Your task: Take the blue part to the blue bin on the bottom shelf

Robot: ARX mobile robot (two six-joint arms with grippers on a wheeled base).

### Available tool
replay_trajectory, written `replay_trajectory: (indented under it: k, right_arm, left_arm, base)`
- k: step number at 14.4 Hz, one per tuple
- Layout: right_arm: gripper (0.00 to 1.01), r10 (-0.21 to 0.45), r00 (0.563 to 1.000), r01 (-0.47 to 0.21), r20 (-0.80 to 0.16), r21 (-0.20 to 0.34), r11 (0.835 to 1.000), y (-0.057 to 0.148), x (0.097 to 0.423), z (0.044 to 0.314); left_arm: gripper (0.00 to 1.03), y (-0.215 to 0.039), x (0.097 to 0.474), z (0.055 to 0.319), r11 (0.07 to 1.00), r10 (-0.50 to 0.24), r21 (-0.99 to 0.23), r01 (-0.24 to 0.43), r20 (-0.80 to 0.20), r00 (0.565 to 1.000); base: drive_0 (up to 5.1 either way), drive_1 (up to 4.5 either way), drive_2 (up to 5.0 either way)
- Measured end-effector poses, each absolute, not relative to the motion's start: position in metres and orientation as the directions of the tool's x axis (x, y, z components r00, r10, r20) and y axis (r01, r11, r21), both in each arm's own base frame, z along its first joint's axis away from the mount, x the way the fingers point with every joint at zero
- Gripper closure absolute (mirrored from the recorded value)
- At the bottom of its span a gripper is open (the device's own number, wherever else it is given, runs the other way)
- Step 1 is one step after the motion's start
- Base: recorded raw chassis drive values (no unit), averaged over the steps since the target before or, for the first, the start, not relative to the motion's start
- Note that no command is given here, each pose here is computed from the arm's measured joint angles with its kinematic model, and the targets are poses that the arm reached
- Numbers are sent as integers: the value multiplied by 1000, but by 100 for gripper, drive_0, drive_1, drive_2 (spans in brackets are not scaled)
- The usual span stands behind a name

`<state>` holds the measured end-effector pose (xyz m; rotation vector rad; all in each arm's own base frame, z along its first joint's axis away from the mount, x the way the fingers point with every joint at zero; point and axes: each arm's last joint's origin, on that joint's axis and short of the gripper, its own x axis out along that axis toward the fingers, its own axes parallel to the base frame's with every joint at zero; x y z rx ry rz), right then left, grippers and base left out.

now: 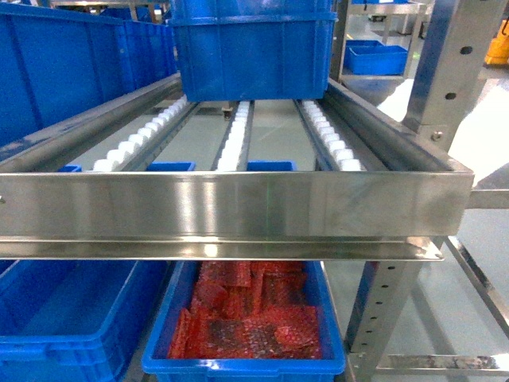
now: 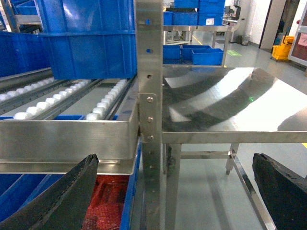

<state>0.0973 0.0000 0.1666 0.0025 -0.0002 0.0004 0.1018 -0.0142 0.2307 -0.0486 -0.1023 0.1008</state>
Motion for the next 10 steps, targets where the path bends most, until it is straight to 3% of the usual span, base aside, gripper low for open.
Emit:
replay_trajectory:
  k: [9,10]
  right_arm:
    - [3,0,1000,0,1,2,1000,0,97,167]
    - [3,0,1000,0,1,2,1000,0,97,167]
  left_arm:
    - [59,-14,102,231,994,103,-54,-97,101,990]
    - [59,-14,102,231,994,103,-54,-98,101,990]
  base:
    - [-494,243,243]
    - [0,0,0]
